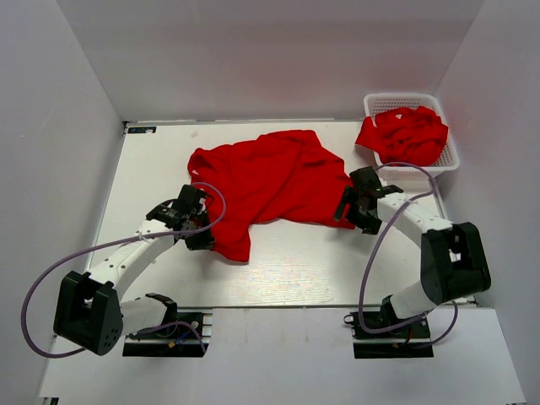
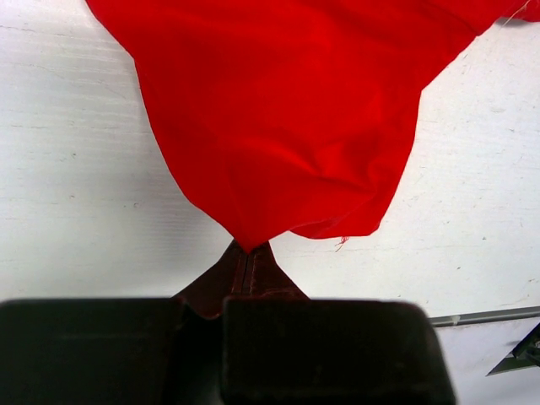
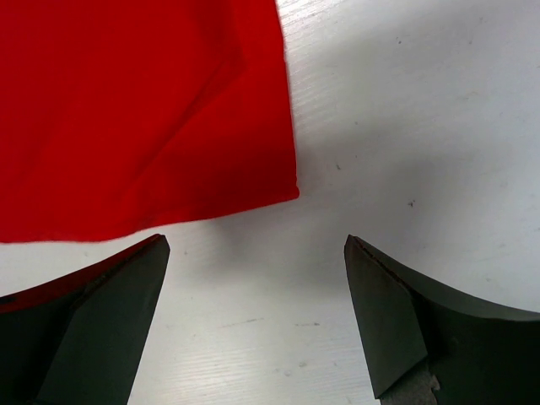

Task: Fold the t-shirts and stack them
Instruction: Flatten out the tshirt

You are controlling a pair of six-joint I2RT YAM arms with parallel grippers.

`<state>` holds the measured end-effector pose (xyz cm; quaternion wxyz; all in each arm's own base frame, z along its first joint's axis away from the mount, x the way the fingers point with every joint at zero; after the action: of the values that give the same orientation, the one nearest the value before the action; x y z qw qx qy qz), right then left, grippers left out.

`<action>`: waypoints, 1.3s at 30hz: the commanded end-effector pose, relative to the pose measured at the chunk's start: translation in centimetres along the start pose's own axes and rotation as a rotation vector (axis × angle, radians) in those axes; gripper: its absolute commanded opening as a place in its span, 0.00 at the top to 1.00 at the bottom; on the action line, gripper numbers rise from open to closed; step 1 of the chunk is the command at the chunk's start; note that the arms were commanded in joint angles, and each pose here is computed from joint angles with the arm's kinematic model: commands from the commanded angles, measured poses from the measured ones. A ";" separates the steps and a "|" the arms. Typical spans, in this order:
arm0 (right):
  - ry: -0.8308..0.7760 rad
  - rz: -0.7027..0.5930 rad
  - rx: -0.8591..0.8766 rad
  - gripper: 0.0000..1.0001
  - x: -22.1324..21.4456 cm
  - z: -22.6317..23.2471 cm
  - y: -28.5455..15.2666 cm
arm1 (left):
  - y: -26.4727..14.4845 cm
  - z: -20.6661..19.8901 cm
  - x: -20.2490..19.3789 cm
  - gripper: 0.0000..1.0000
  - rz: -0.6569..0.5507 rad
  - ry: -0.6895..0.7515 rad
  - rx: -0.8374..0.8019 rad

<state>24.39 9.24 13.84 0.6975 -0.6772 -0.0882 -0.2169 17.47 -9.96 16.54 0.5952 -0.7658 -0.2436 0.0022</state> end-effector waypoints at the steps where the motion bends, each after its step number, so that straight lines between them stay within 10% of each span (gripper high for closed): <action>1: 0.067 -0.025 0.021 0.10 1.6 1.2 0.4 | -0.5 -0.5 0.6 1.00 -0.032 0.010 -0.025; 16: 0.090 -0.064 0.012 0.16 1.7 1.4 3.1 | -0.5 -0.7 0.9 1.00 -0.045 0.019 -0.024; 26: 0.085 -0.021 -0.052 1.00 0.1 0.4 3.9 | -1.3 -1.2 1.7 1.00 -0.086 0.011 -0.044; 29: 0.058 -0.052 0.004 1.00 0.9 0.7 2.9 | -2.0 -1.9 2.6 1.00 -0.123 0.029 -0.077; 39: -0.066 -0.373 -0.049 1.00 8.9 0.1 -8.9 | -14.3 -7.3 14.6 1.00 -0.771 -0.014 -0.011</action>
<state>28.90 9.45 20.67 0.6690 -0.6595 -0.1842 -0.2891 25.79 -10.54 30.95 0.5407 -0.7052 -0.4247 -0.1731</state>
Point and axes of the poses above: each gripper's point midway between its finger pads, its own y axis out along the fingers, its own z axis along the line the jaws close on, x = y × z, the point moved 10 cm from there along -y, back along the fingers, and after that the axes turned 10 degrees about -y, right-handed, at the moved point
